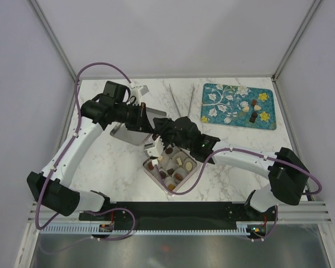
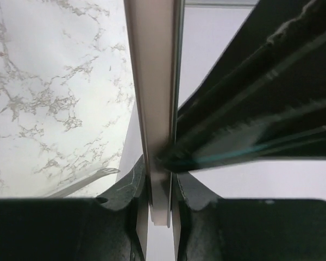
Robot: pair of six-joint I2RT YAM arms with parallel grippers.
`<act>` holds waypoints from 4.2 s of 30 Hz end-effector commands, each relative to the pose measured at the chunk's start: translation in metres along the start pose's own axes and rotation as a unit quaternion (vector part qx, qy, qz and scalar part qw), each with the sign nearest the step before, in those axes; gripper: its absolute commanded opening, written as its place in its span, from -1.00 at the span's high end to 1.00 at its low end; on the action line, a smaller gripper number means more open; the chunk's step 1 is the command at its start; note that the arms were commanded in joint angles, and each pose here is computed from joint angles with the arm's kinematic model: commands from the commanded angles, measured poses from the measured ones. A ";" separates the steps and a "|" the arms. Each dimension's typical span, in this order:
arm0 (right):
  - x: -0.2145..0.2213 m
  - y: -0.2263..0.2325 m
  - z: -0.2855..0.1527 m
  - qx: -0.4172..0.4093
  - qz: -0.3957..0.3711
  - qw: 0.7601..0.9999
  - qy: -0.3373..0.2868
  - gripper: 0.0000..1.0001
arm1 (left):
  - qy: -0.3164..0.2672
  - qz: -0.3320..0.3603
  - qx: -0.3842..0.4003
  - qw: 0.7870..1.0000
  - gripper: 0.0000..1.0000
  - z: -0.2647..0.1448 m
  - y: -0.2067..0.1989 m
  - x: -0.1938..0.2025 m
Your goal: Pack the chocolate
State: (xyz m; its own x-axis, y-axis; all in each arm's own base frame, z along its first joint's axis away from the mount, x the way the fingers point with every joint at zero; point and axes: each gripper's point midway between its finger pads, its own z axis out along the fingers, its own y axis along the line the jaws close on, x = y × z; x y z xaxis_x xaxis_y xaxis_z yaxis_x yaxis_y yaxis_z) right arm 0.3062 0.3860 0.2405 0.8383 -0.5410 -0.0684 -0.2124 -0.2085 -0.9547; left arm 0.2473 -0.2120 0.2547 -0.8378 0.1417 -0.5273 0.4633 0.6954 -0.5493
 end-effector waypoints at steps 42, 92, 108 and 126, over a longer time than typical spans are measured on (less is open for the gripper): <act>-0.076 -0.017 -0.180 0.072 0.915 0.386 -0.088 1.00 | -0.165 -0.043 0.073 0.983 -0.79 -0.053 0.014 -0.013; -0.083 -0.002 -0.158 0.089 0.933 0.155 -0.311 0.97 | -0.101 -0.119 0.203 0.967 -0.60 0.014 0.032 0.036; -0.051 0.029 -0.153 0.145 0.932 0.302 -0.136 -0.20 | -0.040 -0.148 0.261 0.953 0.95 0.022 0.012 0.051; 0.009 0.023 -0.142 -0.007 0.940 0.324 -0.107 -0.27 | 0.000 -0.143 0.291 0.946 0.95 0.030 0.006 0.054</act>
State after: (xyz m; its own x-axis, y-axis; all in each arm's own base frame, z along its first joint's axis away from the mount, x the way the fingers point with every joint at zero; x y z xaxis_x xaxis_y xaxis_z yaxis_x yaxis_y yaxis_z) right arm 0.2471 0.2562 0.2229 -0.7733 0.4110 -0.4827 -0.3237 0.3988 0.8580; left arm 0.2138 -0.2195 0.1997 -0.9600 -0.0272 -0.2785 0.2660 0.2210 -0.9383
